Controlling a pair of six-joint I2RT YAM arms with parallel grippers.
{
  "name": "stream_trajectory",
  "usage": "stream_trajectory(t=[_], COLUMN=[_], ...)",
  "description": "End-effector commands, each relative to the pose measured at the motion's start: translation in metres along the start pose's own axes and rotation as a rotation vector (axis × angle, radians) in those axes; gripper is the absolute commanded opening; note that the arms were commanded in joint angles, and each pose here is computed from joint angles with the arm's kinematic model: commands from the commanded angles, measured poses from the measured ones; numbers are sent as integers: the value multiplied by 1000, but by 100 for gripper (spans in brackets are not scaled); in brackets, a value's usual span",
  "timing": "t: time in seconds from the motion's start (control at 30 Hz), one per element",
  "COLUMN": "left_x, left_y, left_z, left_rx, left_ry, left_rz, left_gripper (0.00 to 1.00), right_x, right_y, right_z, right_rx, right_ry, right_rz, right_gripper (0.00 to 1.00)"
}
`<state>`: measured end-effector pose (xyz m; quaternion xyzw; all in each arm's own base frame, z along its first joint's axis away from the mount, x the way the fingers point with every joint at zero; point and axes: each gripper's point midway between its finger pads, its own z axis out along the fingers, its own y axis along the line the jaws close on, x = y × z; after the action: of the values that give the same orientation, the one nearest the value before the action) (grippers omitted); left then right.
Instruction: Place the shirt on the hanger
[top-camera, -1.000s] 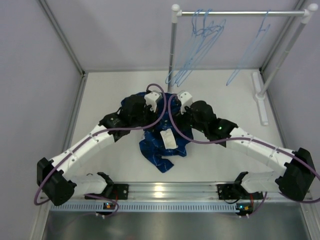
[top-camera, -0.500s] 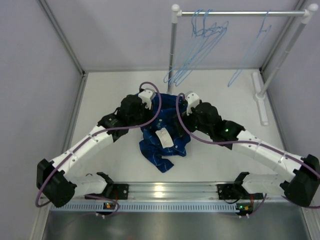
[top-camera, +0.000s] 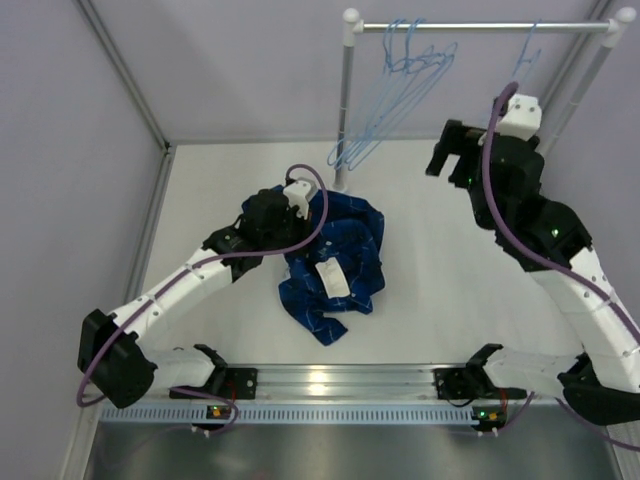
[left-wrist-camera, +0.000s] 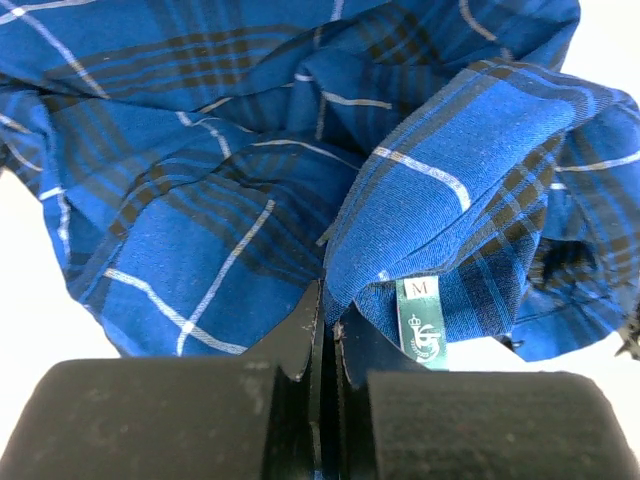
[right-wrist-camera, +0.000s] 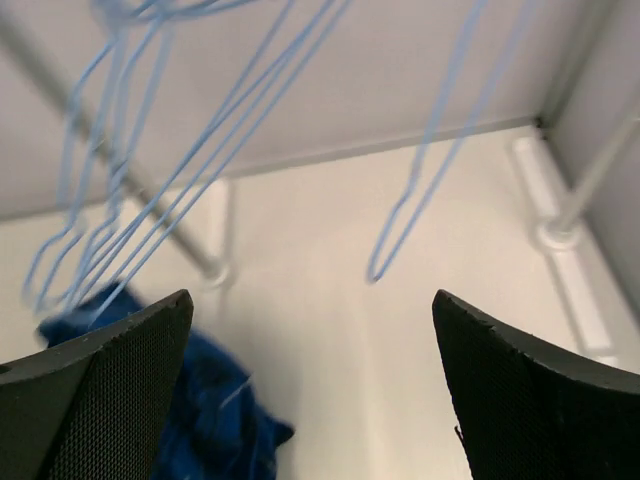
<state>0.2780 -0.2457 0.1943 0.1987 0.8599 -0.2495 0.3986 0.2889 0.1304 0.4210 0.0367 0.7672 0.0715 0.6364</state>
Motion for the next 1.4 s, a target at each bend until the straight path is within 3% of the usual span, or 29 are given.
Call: stream_trajectory(t=[0.0,0.13,0.3,0.4,0.67,0.87,0.9,0.93,0.97,1.0,1.37], left_x=[-20,-26,-24,-22,-25,-28,-26,-25,-24,-24,-37], left_y=[-15,-15,-22,-18,-14,-16,-15,-14,-14,-14,-26], left_z=[-2,-9,-15,-16,-28,-30,-29,-27,-26,-26,-17], left_rx=[71,66,105,89,61,70,67,63,60,64,104], left_ry=[-75,-102,-119,-127,-171,-174,-168,-164,-162,-158,-113], left_rz=[-13,9,-1,-2,3,4,-1,-5,-12,-15,0], left_gripper=[0,0,0,0,0,0,0,0,0,0,0], right_x=[-11,-37,-44,-49,-4,15,17,17,17,16,-27], right_y=[-69,-102,-103,-121,-153,-153,-154,-155,-155,-157,-153], right_z=[31,56,95,114,159,164,163,161,159,154,104], right_rx=[373,488,479,583,649,639,642,640,641,648,567], right_ry=[-1,-30,-32,-45,77,116,124,125,127,123,19], right_rz=[-21,25,-22,-33,-69,-89,-100,-105,-113,-116,-134], right_gripper=[100,100,99,99,81,51,34,26,8,1,0])
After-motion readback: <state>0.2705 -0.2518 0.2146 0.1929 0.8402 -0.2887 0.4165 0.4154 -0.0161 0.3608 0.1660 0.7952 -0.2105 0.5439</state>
